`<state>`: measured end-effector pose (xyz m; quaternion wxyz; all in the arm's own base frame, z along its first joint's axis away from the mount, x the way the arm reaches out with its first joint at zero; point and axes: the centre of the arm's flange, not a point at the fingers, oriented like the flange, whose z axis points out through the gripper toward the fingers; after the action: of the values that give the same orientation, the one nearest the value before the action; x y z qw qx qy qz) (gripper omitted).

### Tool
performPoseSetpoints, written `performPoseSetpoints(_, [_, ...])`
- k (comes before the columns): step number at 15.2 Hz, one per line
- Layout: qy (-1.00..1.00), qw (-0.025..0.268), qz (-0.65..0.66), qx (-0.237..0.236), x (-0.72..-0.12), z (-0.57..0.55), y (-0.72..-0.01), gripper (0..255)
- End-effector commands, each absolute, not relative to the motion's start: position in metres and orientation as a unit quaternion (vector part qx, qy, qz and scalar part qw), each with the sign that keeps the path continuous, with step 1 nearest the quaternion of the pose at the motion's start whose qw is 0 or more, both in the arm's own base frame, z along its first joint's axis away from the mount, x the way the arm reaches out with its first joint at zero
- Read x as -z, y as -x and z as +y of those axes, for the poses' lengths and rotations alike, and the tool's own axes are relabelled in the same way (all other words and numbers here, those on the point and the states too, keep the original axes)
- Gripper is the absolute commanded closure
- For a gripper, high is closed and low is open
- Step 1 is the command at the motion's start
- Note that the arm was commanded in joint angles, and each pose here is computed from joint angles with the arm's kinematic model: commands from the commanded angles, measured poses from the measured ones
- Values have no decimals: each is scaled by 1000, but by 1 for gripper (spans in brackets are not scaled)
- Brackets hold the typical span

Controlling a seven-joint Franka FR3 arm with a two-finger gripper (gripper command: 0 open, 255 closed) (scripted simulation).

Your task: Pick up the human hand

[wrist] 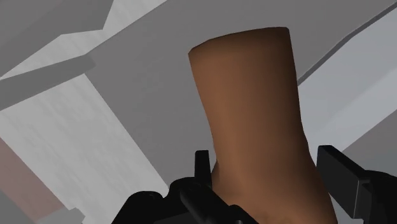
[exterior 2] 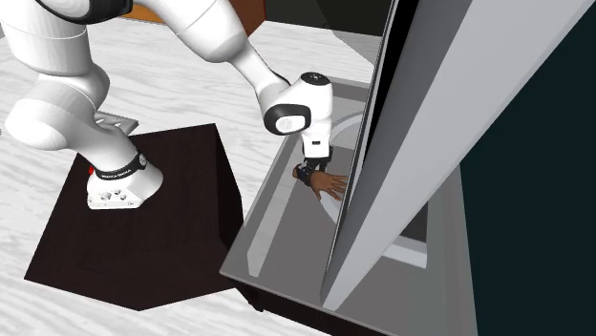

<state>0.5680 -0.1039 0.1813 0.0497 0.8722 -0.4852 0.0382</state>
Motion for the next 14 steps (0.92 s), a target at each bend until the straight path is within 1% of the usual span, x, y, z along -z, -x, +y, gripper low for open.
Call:
performPoseSetpoints(1, [-872, 49, -485, -39, -191, -104, -568, 255])
performPoseSetpoints(14, [-872, 49, -485, -39, -255, -104, -568, 255])
